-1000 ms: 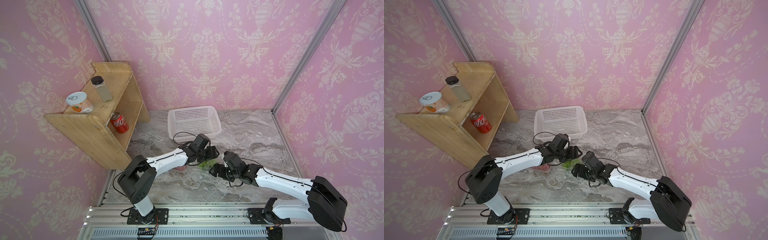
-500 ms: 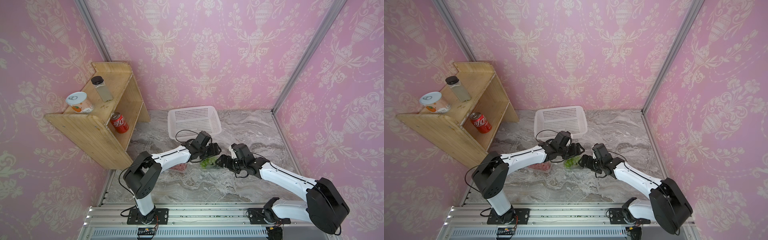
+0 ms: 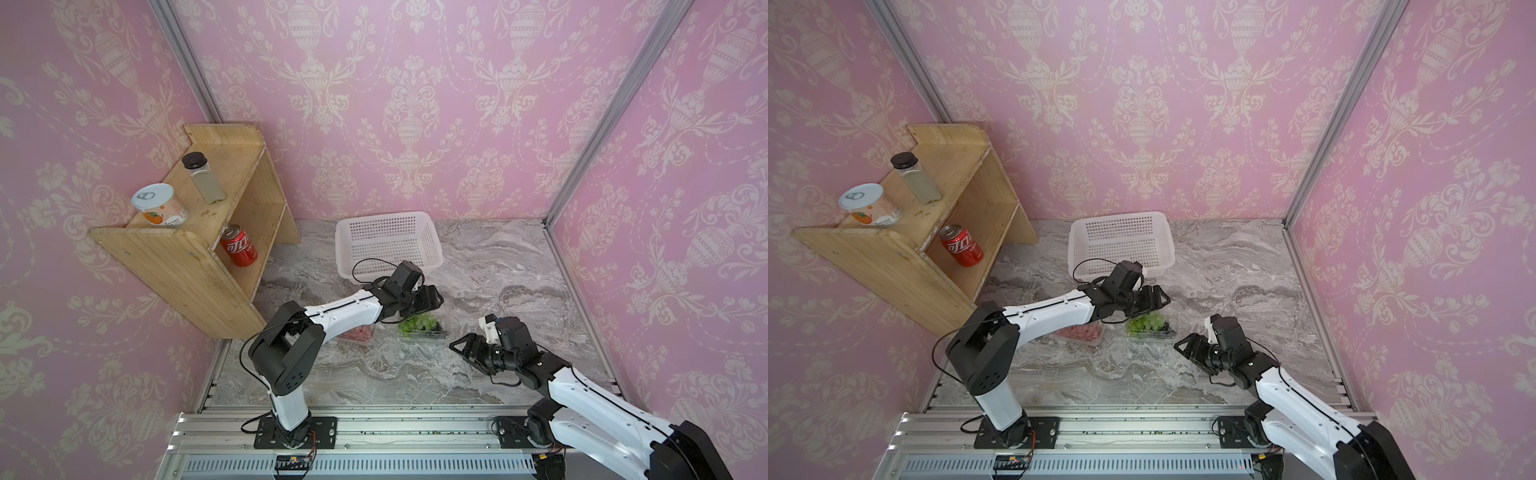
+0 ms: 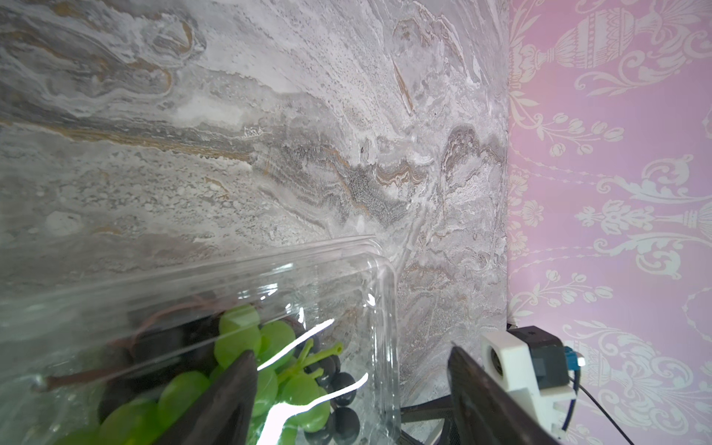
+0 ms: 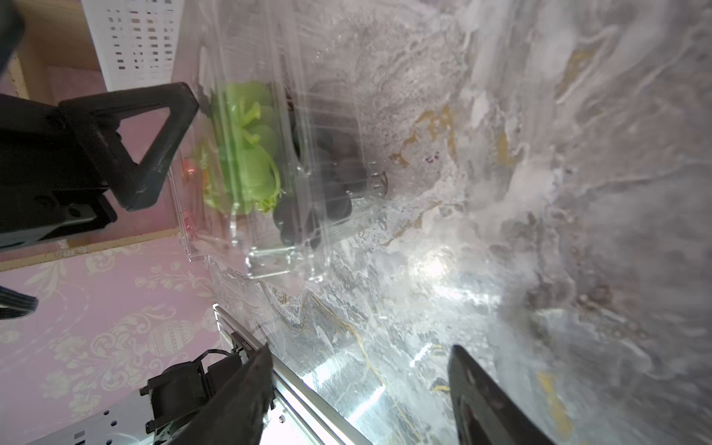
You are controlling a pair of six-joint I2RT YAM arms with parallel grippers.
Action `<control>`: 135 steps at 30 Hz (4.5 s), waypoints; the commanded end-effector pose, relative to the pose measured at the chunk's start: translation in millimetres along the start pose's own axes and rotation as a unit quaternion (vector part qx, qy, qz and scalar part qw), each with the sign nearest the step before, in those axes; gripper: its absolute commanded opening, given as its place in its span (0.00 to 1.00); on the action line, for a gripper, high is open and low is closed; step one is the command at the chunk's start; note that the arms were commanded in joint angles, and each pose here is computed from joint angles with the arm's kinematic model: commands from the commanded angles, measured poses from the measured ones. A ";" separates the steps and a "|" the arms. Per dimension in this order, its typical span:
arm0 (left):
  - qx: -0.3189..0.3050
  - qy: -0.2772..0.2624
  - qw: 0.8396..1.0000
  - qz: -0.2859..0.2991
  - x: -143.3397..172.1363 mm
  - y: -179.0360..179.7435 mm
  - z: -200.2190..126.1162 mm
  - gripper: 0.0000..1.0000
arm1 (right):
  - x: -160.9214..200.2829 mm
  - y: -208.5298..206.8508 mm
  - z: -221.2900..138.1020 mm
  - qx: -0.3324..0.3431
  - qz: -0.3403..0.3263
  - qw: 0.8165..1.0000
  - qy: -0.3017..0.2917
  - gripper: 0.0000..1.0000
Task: Pack grapes into containers
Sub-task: Close the packing box at the center of the board.
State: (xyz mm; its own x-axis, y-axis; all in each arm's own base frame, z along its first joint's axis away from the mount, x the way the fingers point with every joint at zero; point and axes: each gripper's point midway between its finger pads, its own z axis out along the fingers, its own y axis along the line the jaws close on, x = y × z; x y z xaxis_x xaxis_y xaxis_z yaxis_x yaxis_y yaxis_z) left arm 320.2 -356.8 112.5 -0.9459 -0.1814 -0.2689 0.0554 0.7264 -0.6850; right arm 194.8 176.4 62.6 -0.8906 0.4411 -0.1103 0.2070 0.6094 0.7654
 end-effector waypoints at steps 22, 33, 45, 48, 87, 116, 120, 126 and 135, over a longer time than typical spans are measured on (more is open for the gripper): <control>-0.022 0.048 0.998 -0.020 22.4 25.8 15.6 0.79 | -43.5 33.8 4.9 -0.070 0.036 0.995 -0.063 0.32; -0.023 0.051 0.998 -0.021 24.4 28.6 18.4 0.79 | -45.0 32.0 8.7 -0.060 0.036 0.996 -0.059 0.28; -0.022 0.053 0.998 -0.026 25.8 31.0 21.3 0.79 | -41.2 27.2 9.0 -0.059 0.042 0.996 -0.055 0.30; -0.021 0.052 0.998 -0.026 25.3 30.5 20.6 0.79 | -39.2 26.5 3.9 -0.053 0.039 0.996 -0.057 0.32; -0.020 0.056 0.997 -0.039 31.2 37.9 26.0 0.79 | -34.0 32.2 17.8 -0.069 0.051 0.995 -0.043 0.29; -0.016 0.059 0.997 -0.040 32.6 37.1 26.1 0.79 | -15.5 25.1 22.5 -0.052 0.046 0.997 -0.037 0.31; -0.015 0.057 0.997 -0.040 31.3 36.5 25.9 0.79 | -15.6 26.3 27.3 -0.054 0.046 0.997 -0.032 0.32; -0.015 0.058 0.997 -0.041 32.5 36.9 26.2 0.79 | -16.5 29.5 33.2 -0.058 0.044 0.997 -0.029 0.30; -0.015 0.058 0.997 -0.043 33.1 38.8 26.6 0.79 | -21.9 30.9 31.0 -0.055 0.041 0.997 -0.045 0.28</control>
State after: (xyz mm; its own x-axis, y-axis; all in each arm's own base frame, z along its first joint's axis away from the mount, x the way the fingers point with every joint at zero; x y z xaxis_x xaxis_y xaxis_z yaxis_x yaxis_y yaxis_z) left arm 319.3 -373.3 112.3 -0.9511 -0.1734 -0.2556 0.0857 0.6467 -0.7579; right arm 226.7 207.8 65.9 -0.8511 0.5189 -0.0802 0.2238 0.4967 0.8385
